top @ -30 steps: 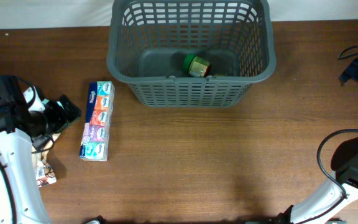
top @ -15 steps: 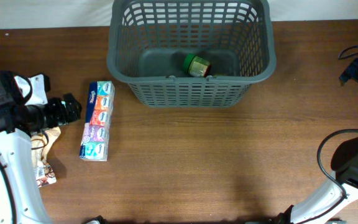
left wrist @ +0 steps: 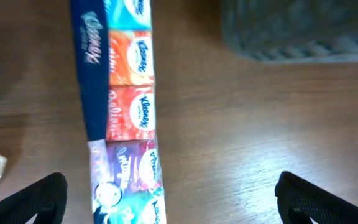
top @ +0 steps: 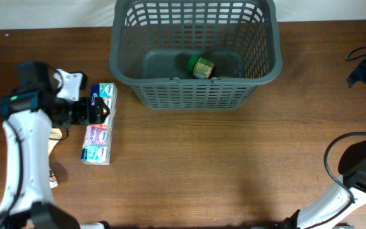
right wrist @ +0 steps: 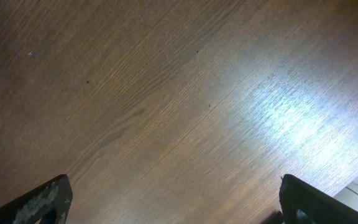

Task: Pack container
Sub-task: 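Move the left gripper over the Kleenex tissue multipack and lower, then close the left gripper on the tissue multipack and lift it, then carry the tissue multipack with the left gripper into the basket, then release the multipack and withdraw the left gripper to the left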

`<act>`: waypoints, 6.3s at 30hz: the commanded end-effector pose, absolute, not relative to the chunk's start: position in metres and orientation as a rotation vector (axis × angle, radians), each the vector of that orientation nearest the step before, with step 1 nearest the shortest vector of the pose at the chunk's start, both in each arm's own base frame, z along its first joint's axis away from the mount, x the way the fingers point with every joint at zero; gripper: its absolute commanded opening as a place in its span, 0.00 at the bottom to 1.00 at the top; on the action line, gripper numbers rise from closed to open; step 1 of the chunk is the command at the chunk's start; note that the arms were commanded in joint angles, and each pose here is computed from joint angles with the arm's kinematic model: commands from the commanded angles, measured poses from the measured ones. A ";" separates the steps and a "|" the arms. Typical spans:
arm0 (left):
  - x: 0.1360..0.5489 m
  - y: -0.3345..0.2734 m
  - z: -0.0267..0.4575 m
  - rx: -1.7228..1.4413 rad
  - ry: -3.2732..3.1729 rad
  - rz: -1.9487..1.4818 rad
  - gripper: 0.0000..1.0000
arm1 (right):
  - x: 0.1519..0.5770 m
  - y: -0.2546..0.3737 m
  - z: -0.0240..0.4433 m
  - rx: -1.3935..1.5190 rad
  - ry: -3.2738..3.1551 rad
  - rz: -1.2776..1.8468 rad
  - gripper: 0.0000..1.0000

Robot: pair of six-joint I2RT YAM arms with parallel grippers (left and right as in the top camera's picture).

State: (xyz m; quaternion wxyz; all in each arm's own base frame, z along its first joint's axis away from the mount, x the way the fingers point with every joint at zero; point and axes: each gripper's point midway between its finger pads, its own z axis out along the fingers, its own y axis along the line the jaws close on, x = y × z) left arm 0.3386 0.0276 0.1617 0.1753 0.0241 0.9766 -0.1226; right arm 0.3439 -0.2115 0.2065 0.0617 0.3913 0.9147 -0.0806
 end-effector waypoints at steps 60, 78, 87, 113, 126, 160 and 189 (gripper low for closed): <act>0.342 0.057 0.016 0.026 3.178 -0.191 0.52 | 0.341 -0.215 0.209 1.196 2.753 -0.273 0.99; 0.395 0.068 0.119 -0.158 2.976 -0.130 0.02 | 0.341 -0.215 0.209 1.196 2.753 -0.273 0.99; 0.426 0.074 0.323 -0.219 2.452 -0.049 0.02 | 0.341 -0.215 0.209 1.196 2.753 -0.272 0.99; 0.420 -0.153 0.509 0.307 1.824 -0.387 0.02 | 0.341 -0.215 0.209 1.196 2.753 -0.273 0.99; 0.475 -0.236 0.374 0.457 2.127 -0.558 0.02 | 0.341 -0.215 0.209 1.196 2.753 -0.273 0.99; 0.506 -0.235 0.245 0.431 2.444 -0.472 1.00 | 0.341 -0.215 0.209 1.196 2.753 -0.272 0.99; 0.383 0.044 0.383 -0.732 2.344 -0.018 1.00 | 0.341 -0.215 0.209 1.196 2.753 -0.273 0.99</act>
